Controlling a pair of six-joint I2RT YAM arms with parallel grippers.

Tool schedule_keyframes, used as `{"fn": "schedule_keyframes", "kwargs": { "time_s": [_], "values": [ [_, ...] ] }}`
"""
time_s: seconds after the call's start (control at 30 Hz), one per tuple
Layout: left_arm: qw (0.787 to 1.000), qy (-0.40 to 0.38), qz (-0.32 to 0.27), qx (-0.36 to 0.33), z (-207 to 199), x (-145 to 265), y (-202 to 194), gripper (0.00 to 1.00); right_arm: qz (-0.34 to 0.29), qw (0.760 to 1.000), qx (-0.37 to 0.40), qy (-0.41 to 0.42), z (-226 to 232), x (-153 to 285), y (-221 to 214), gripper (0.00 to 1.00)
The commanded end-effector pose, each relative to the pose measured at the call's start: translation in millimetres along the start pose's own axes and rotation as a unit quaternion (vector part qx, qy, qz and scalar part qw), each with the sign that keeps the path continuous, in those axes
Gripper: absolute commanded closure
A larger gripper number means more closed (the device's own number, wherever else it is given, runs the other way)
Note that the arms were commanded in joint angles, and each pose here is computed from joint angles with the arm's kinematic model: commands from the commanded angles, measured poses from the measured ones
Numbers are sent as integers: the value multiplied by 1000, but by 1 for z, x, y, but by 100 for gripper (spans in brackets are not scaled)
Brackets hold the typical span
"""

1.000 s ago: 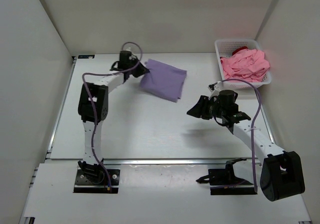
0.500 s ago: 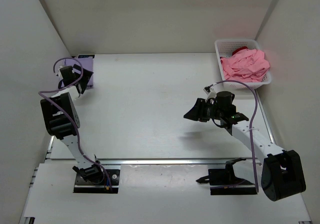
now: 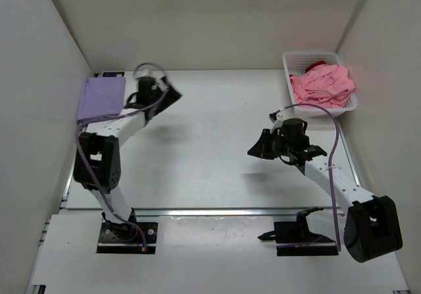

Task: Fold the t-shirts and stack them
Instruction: Put the neatly folded tshirt into the corner of the board with the left arm, then grab crumpled tshirt from bin with the right arm

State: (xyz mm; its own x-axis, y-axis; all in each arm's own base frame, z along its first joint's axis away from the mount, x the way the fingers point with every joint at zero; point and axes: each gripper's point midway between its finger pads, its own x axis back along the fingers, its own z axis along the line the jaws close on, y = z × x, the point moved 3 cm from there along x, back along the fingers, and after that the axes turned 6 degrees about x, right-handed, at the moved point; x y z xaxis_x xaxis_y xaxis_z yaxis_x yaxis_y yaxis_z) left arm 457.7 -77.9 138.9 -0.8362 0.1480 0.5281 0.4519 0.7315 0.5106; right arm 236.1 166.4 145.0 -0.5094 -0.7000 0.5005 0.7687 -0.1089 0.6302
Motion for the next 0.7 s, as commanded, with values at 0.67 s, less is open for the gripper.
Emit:
{"fn": "schedule_keyframes", "kwargs": {
  "time_s": [0.67],
  "values": [
    [932,-170,194,-254,-112,108,-142,1,3,998,65,16,29,-31,75,100]
  ]
}}
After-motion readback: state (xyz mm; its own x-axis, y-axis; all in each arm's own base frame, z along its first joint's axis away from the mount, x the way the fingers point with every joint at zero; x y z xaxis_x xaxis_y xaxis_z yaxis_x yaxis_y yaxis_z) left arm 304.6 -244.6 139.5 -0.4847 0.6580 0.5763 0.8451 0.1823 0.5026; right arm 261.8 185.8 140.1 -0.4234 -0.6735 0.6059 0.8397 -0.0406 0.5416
